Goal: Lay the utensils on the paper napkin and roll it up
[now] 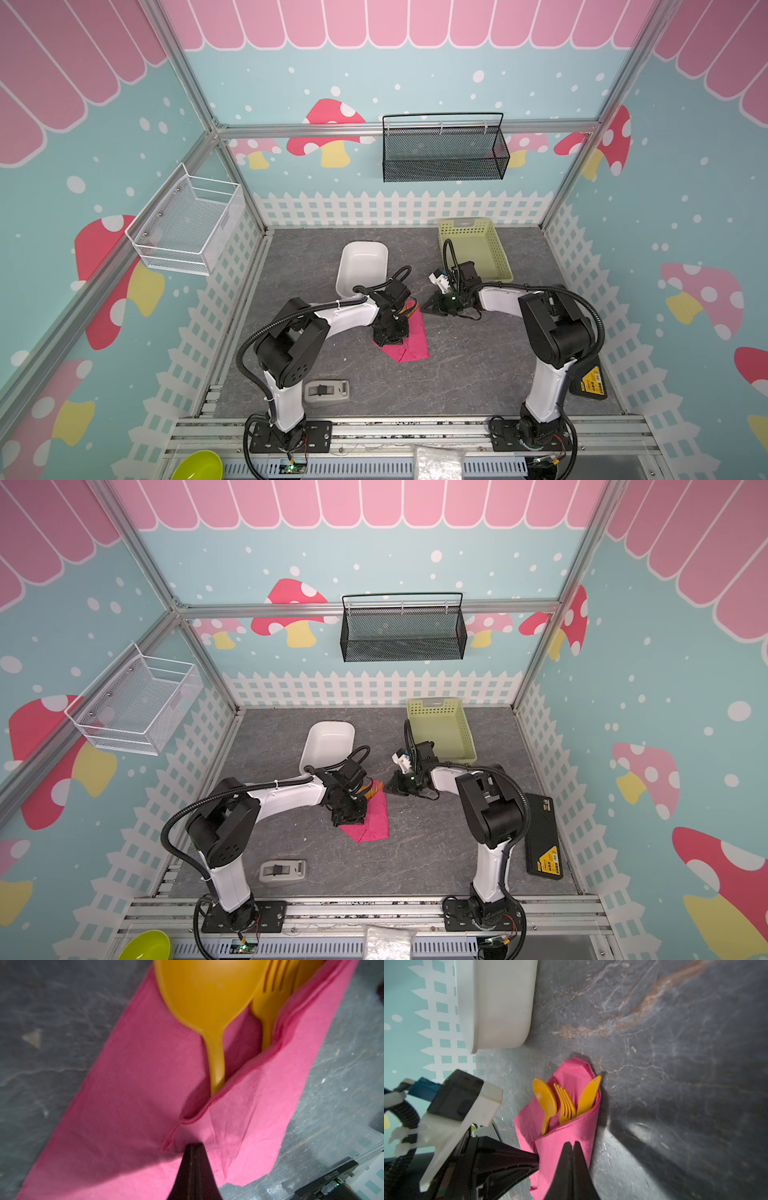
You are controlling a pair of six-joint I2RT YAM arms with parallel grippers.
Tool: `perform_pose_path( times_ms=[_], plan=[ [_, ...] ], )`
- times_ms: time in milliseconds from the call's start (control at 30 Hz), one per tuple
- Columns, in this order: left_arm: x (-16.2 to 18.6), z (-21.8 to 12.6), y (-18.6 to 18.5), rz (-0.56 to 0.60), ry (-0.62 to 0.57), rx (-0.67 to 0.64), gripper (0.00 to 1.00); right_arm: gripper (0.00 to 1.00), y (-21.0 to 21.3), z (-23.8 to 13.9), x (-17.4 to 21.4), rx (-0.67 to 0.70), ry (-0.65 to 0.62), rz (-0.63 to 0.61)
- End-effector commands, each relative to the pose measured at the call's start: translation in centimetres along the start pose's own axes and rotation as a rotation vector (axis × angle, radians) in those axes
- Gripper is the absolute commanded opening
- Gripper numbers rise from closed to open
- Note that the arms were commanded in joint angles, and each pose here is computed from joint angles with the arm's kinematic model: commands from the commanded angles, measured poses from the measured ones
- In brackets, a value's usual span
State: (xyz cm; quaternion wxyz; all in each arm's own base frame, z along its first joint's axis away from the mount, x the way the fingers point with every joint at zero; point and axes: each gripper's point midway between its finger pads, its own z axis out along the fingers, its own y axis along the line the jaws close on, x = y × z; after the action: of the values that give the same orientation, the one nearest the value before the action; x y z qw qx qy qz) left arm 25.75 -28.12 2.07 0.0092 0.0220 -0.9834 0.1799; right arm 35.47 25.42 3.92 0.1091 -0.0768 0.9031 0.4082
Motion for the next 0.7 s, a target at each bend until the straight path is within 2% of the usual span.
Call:
perform_pose_path(
  times_ms=[0,200,367,533,667],
  plan=[
    [0.2,0.4,0.7,0.007,0.011,-0.032,0.01,0.04,-1.4,1.1,0.6,0.001,0.043,0.017],
    [0.2,0.4,0.7,0.005,0.014,-0.032,0.01,0.04,-3.0,1.5,0.9,0.06,0.054,0.035],
    [0.3,0.5,0.8,0.006,0.014,-0.035,0.01,0.04,-1.1,-0.1,-0.2,0.044,0.01,0.009],
    [0.2,0.4,0.7,0.006,0.01,-0.034,0.01,0.04,2.2,-1.5,0.2,-0.056,-0.008,-0.024],
    [0.2,0.3,0.7,0.008,0.005,-0.034,0.01,0.04,4.6,-1.3,2.4,-0.156,0.035,-0.044]
  ],
)
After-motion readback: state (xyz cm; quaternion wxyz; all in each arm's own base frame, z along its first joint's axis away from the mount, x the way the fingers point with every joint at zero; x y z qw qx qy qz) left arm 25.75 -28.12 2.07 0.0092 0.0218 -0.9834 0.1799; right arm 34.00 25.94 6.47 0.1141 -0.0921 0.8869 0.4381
